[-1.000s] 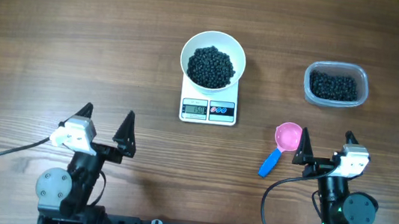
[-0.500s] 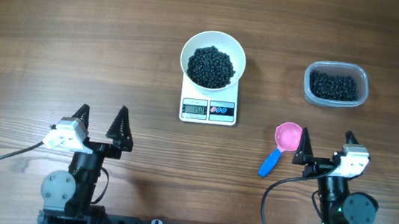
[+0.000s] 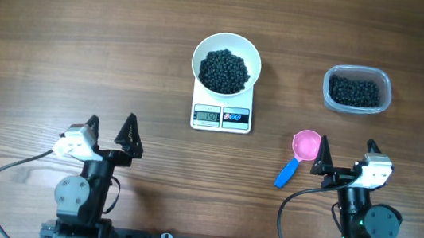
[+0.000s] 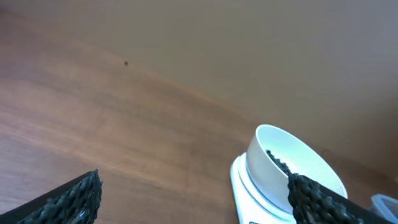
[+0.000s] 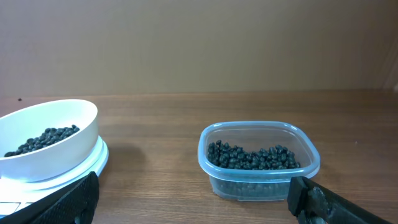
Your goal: Scoop item into bowl and weigh 150g on scale
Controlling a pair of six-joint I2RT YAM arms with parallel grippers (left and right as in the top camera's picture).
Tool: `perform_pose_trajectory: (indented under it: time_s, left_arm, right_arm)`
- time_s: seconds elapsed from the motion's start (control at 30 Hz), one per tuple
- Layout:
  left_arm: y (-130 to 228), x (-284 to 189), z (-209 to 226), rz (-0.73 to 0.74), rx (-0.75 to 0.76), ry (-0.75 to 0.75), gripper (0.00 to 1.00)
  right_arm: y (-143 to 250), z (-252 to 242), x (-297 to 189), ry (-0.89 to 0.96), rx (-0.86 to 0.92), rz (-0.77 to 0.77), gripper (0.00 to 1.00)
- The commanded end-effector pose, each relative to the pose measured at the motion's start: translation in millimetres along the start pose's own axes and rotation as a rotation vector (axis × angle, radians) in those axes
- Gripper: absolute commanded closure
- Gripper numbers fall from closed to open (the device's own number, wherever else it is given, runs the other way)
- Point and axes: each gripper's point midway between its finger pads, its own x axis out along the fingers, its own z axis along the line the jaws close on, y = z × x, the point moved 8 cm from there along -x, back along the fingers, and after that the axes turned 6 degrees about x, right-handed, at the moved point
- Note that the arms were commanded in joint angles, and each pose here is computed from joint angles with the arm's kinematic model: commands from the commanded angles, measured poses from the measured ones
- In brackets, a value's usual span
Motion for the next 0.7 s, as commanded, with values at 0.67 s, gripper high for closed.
perform_pose_trajectory:
  time_s: [0.67]
  left_arm:
    - [0.6, -0.3, 2.8, -0.008, 0.109, -0.023, 0.0]
  right_arm:
    - [-1.4, 0.6, -0.7, -0.004, -0.014, -0.013, 0.0]
